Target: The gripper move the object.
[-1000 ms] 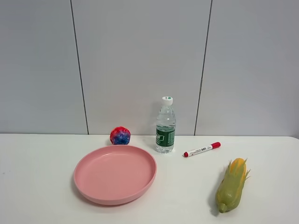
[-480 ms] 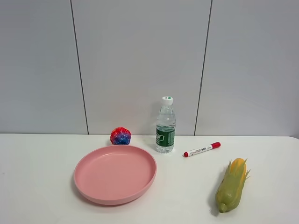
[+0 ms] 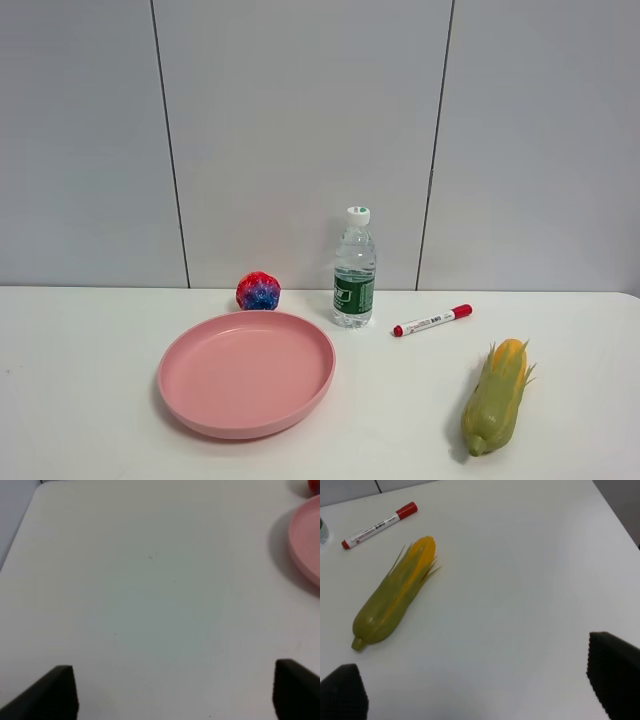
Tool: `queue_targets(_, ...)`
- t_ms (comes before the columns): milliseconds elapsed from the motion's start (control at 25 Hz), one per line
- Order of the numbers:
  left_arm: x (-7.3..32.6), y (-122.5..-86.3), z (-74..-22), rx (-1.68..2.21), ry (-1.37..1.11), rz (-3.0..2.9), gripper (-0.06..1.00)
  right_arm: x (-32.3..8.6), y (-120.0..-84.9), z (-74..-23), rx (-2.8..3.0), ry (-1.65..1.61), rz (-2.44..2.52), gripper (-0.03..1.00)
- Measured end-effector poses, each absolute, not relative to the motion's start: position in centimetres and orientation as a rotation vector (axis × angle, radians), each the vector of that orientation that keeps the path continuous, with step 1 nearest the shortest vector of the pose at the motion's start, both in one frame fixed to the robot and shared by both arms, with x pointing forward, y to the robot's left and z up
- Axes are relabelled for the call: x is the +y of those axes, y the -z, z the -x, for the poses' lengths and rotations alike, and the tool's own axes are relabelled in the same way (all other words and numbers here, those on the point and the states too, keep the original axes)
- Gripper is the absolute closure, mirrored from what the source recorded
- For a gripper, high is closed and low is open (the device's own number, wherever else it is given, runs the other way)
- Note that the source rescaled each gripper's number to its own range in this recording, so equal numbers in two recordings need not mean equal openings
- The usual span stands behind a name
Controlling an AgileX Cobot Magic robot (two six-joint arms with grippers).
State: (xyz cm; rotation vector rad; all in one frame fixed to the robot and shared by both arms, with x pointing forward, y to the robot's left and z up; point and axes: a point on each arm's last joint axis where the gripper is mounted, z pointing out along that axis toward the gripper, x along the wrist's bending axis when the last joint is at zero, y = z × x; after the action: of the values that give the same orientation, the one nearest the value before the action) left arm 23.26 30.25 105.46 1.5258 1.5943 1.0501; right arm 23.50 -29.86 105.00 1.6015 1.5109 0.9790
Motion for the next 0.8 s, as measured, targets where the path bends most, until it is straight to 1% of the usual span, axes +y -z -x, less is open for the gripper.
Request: queue_targets(800, 30.25, -105.46, -23.26, 1.594, -1.050, -1.526, -0.06, -29.86, -105.00, -23.50, 1.511, -0.979, -1.601, 0.17)
